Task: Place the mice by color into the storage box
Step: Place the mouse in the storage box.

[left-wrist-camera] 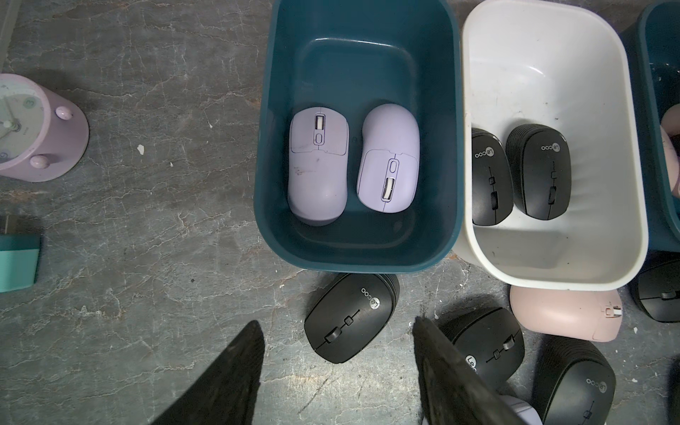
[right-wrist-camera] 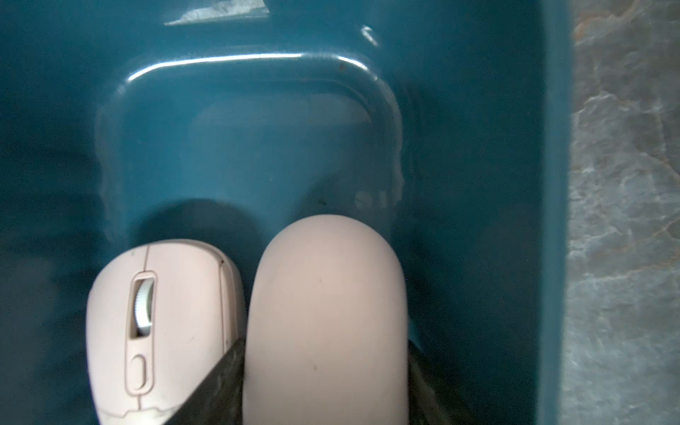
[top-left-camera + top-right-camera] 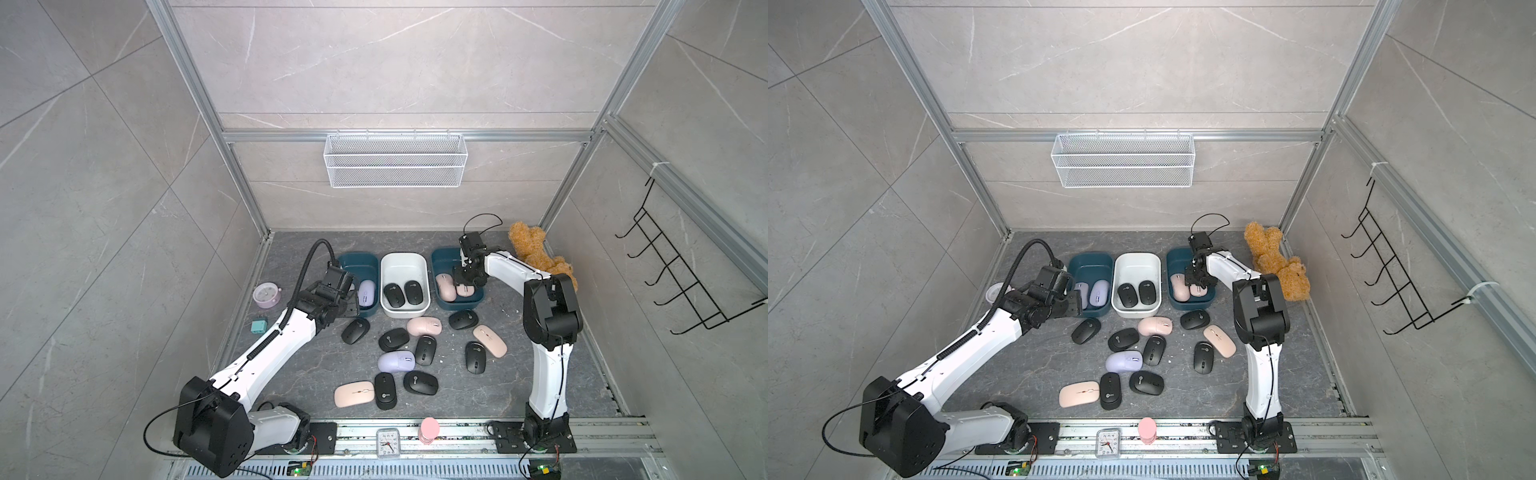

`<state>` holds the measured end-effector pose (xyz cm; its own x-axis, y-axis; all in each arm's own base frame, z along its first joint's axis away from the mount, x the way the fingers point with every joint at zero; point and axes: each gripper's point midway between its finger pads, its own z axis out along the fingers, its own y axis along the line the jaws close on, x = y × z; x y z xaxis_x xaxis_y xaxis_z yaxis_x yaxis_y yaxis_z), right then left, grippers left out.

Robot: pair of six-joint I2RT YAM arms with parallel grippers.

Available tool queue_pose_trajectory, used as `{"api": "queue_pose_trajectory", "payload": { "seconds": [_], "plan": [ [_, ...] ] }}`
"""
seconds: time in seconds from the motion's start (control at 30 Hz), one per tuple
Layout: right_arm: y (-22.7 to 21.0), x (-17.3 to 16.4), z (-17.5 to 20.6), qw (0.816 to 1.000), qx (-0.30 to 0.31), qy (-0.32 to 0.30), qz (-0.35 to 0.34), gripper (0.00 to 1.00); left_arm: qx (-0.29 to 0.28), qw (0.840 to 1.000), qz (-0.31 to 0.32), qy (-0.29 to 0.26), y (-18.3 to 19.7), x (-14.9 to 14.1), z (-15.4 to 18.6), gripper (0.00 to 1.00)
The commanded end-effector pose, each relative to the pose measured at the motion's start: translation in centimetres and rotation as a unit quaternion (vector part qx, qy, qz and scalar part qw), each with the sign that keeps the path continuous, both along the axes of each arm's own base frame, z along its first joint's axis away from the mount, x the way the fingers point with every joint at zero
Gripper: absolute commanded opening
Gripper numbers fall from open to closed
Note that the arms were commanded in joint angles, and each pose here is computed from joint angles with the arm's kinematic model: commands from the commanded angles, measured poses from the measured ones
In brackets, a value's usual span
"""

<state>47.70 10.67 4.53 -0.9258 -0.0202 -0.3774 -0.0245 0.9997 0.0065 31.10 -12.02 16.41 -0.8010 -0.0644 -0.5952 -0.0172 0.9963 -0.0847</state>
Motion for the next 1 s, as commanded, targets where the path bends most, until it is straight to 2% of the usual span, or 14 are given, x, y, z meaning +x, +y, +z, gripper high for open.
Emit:
{"api": "queue_pose_trajectory", "payload": {
  "seconds": [0.0, 0.3, 0.6, 0.8, 0.97],
  "plan": [
    [0.3, 0.3, 0.8, 1.000, 0.009, -0.003, -0.004, 0.65, 0.004, 1.000, -0.001, -0.018, 0.2, 0.5, 1.5, 0.67],
    [0.4, 0.3, 2.4, 1.000, 0.013, -0.012, -0.002, 0.67, -0.006, 1.000, 0.002, -0.030, 0.3, 0.3, 2.6, 0.67],
    [1.3, -0.8, 8.6, 0.996, 0.062, -0.064, 0.000, 0.66, -0.018, 0.999, -0.007, -0.033, 0.5, -1.1, 3.4, 0.67],
    [2.5, -3.4, 12.4, 0.988, 0.116, -0.107, -0.001, 0.66, -0.031, 0.999, -0.012, -0.025, 0.5, -2.6, 2.6, 0.67],
    [3.8, -7.0, 13.2, 0.987, 0.115, -0.112, 0.008, 0.65, -0.026, 0.999, -0.014, -0.013, 0.5, -3.4, 1.4, 0.67]
  ]
}}
